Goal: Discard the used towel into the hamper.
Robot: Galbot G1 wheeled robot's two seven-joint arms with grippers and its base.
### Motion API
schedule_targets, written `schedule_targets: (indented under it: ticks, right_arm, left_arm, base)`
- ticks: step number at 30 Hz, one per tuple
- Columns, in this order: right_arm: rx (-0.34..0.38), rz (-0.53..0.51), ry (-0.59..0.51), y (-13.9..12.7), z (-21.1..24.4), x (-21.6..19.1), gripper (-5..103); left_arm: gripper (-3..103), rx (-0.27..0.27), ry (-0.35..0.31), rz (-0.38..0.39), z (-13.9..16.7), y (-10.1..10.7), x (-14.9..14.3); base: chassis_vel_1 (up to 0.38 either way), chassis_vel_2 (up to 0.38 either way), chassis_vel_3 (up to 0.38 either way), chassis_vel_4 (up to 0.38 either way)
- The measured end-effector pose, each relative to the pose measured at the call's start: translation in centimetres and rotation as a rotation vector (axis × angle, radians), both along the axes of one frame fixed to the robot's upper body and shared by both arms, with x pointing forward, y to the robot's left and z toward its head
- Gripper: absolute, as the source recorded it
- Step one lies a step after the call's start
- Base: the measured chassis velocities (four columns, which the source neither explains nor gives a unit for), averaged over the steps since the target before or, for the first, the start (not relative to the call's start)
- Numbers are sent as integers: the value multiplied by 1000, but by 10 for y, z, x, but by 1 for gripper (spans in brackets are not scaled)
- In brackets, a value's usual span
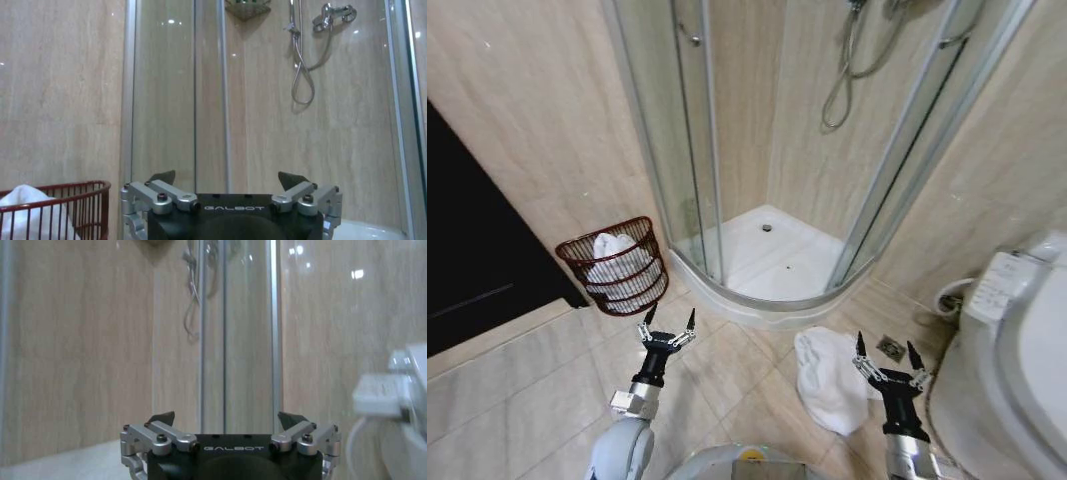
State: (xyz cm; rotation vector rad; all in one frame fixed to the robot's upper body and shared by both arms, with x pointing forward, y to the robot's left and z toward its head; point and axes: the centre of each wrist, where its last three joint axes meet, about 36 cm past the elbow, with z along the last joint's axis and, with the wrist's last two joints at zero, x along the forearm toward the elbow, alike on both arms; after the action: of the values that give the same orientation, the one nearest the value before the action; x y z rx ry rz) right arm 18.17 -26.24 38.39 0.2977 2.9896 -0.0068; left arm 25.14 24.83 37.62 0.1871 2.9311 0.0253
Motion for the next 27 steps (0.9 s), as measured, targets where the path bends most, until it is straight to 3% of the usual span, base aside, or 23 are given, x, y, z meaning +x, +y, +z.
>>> schedule_targets:
  ticks: [5, 7, 12, 20, 27]
  right_arm:
    - [34, -13, 65, -18, -19, 5, 100]
    - [60, -15, 123, -37, -35, 10, 100]
    - [100, 32, 217, -62, -59, 18, 100]
    - [223, 112, 374, -78, -78, 47, 100]
    - [241, 192, 509, -82, -87, 80, 100]
  left_arm:
    - [100, -3, 0, 2, 0, 0, -1]
    - [100, -7, -1, 4, 0, -2, -1]
    - [100, -11, -15, 6, 6, -7, -1]
    - [100, 2, -19, 9, 10, -5, -4]
    - [100, 9, -27, 14, 16, -3, -7]
  base:
    - [24, -35, 33, -1]
    - [68, 33, -86, -47]
    - [24, 17, -44, -24]
    - [0, 0, 0, 0]
    - [0, 0, 0, 0]
